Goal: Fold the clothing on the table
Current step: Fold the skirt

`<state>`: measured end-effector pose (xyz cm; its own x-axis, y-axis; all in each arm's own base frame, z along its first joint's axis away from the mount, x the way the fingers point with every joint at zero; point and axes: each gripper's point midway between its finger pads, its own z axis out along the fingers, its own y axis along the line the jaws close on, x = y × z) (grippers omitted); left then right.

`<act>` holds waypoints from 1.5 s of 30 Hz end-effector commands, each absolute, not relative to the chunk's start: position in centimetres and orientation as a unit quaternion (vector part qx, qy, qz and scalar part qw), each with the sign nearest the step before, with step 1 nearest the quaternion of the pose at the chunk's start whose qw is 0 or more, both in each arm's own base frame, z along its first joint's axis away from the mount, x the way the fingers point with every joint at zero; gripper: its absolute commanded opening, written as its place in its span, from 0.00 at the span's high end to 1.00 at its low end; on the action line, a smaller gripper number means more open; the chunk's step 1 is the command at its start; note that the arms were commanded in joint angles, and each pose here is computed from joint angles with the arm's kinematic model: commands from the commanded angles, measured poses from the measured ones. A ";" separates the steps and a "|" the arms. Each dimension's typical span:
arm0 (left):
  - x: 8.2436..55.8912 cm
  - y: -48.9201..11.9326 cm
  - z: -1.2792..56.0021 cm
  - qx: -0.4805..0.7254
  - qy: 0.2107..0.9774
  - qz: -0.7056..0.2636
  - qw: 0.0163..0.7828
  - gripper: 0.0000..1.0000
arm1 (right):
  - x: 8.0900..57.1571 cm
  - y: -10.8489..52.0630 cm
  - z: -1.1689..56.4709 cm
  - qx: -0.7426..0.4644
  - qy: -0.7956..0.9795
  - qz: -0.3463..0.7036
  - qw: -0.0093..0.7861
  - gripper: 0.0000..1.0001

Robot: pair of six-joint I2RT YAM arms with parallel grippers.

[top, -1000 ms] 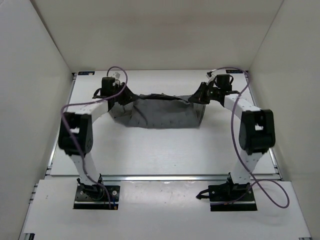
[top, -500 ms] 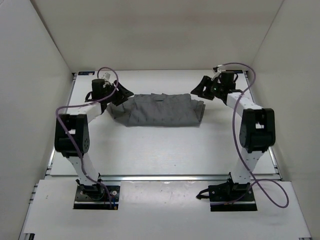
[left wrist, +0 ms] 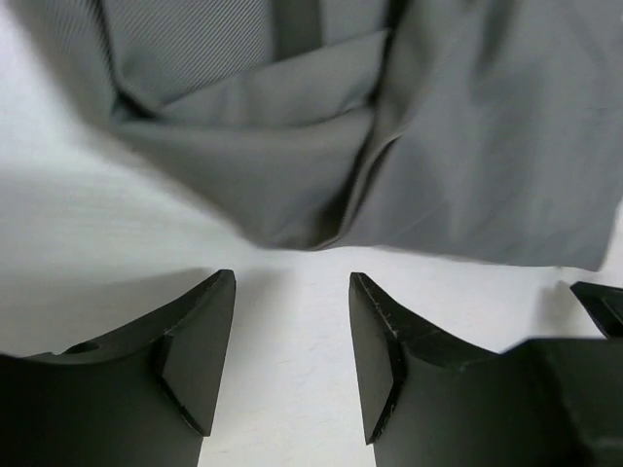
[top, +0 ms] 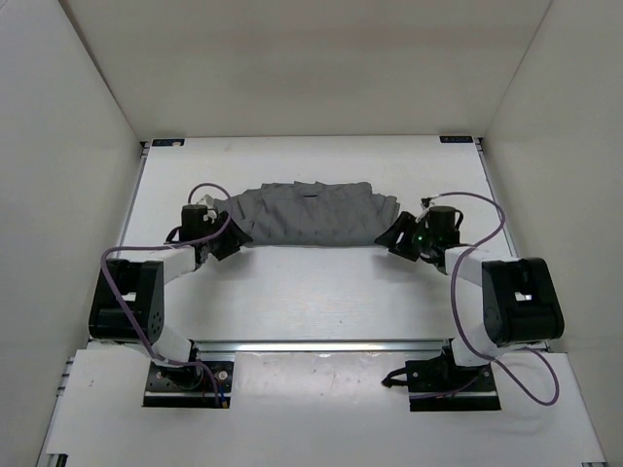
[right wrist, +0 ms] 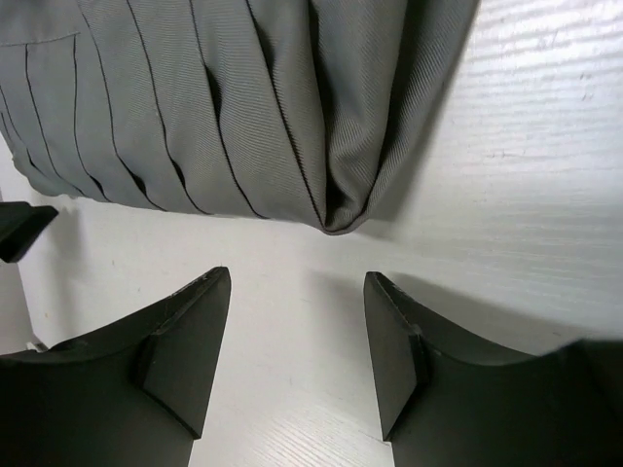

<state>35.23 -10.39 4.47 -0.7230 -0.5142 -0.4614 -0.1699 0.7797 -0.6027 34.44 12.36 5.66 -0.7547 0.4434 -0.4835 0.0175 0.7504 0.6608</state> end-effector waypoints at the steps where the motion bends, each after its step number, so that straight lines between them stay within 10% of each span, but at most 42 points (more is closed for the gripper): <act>1: 36.3 -10.6 5.0 -0.194 0.878 -0.263 0.350 0.39 | 36.6 12.6 7.4 0.154 0.843 0.348 0.380 0.46; 12: 37.2 -10.0 2.5 -0.234 0.871 -0.227 0.367 0.41 | 39.2 13.6 5.2 0.220 0.831 0.351 0.372 0.51; 17: 38.1 -10.9 1.5 -0.224 0.884 -0.221 0.345 0.58 | 40.0 13.4 5.5 0.234 0.824 0.341 0.388 1.00; 20: 38.1 -11.7 1.2 -0.214 0.886 -0.238 0.334 1.00 | 39.1 11.7 5.5 0.250 0.819 0.334 0.395 1.00; 35: 31.0 -22.1 2.5 -0.080 0.904 -0.319 0.274 1.00 | 39.6 5.0 13.4 0.140 0.856 0.252 0.428 1.00; 45: 29.7 -21.8 0.2 -0.097 0.908 -0.317 0.256 1.00 | 37.8 27.5 18.4 -0.199 0.809 0.404 0.377 0.99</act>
<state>30.80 -22.62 1.61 -0.8363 -0.3372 -0.4323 0.0236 0.7657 -0.6428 39.58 21.68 18.14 -0.6524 0.1258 -0.7473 -0.4418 0.7380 0.5100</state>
